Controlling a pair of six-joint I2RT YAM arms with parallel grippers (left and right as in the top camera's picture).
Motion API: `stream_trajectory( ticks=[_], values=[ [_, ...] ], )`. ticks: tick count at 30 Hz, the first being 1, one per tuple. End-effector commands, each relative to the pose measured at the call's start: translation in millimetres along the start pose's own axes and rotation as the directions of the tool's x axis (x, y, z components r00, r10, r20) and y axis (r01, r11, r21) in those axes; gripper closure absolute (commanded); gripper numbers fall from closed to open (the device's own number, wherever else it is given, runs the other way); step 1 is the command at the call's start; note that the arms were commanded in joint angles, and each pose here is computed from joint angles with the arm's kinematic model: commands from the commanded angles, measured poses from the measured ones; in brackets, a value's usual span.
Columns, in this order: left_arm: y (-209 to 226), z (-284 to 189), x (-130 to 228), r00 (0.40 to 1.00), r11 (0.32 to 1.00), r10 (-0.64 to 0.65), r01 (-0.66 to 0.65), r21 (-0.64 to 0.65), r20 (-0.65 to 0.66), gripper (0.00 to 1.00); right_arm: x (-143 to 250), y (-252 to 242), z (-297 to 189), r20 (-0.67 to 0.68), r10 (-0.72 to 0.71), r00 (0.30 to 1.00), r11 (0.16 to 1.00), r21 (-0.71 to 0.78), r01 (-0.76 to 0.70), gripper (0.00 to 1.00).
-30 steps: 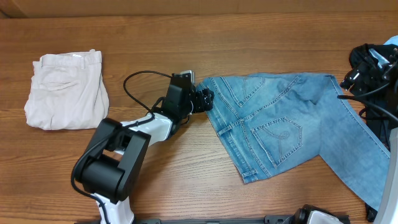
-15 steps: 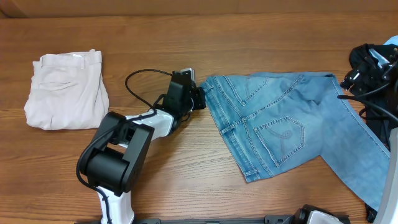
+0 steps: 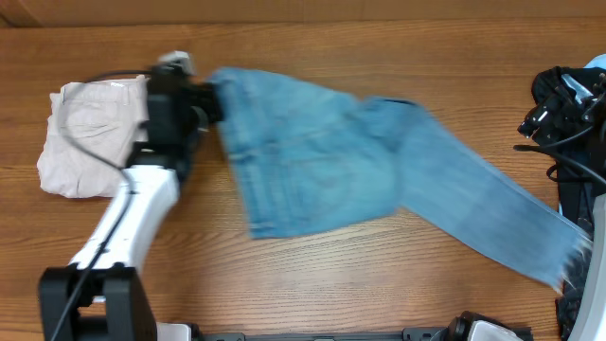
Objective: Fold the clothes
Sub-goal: 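Grasp the jeans waistband with the left gripper and pull it leftward, then grasp the jeans hem with the right gripper while left holds waistband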
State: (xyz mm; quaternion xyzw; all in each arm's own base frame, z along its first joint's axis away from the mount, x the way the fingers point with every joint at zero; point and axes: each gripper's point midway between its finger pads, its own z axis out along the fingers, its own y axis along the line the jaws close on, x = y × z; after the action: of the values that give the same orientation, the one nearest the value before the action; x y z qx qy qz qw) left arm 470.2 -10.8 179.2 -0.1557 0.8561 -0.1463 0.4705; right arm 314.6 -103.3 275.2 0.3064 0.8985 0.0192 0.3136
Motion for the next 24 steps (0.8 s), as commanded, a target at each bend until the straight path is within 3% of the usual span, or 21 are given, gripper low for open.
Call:
stream_trajectory(
  ticks=[1, 3, 5, 9, 13, 15, 18, 24],
  values=[
    [8, -4, 21, 0.992, 0.999, 0.005, -0.001, 0.034, -0.126, 0.0, -5, 2, -5, 0.019, 0.006, 1.0, 1.0, -0.011, -0.006, 0.08],
    [14, -10, 56, 0.963, 1.0, -0.025, 0.029, 0.009, -0.27, 0.0, -5, 2, -5, 0.017, 0.006, 1.0, 1.0, -0.01, -0.006, 0.08],
    [15, -25, 99, 0.897, 0.998, -0.063, 0.062, -0.018, -0.438, 0.0, -5, 2, -5, 0.016, 0.006, 1.0, 1.0, -0.009, -0.006, 0.08],
    [22, -76, 173, 0.685, 0.987, -0.156, 0.074, -0.145, -0.712, 0.0, -4, 2, -4, 0.015, 0.006, 1.0, 1.0, -0.009, -0.006, 0.08],
    [30, -118, 213, 0.521, 0.971, -0.208, 0.009, -0.238, -0.828, 0.0, -5, 2, -5, 0.016, 0.006, 1.0, 1.0, -0.009, -0.006, 0.07],
    [41, -131, 221, 0.489, 0.957, -0.22, -0.062, -0.285, -0.844, 0.0, -4, 2, -5, 0.015, 0.006, 1.0, 1.0, -0.009, -0.006, 0.07],
    [60, -140, 225, 0.492, 0.915, -0.274, -0.133, -0.382, -0.826, 0.0, -4, 2, -4, 0.014, 0.006, 1.0, 1.0, -0.009, -0.006, 0.07],
    [68, -139, 247, 0.485, 0.893, -0.347, -0.091, -0.44, -0.803, 0.0, -4, 1, -4, 0.012, 0.006, 1.0, 1.0, -0.008, -0.006, 0.07]
  ],
)
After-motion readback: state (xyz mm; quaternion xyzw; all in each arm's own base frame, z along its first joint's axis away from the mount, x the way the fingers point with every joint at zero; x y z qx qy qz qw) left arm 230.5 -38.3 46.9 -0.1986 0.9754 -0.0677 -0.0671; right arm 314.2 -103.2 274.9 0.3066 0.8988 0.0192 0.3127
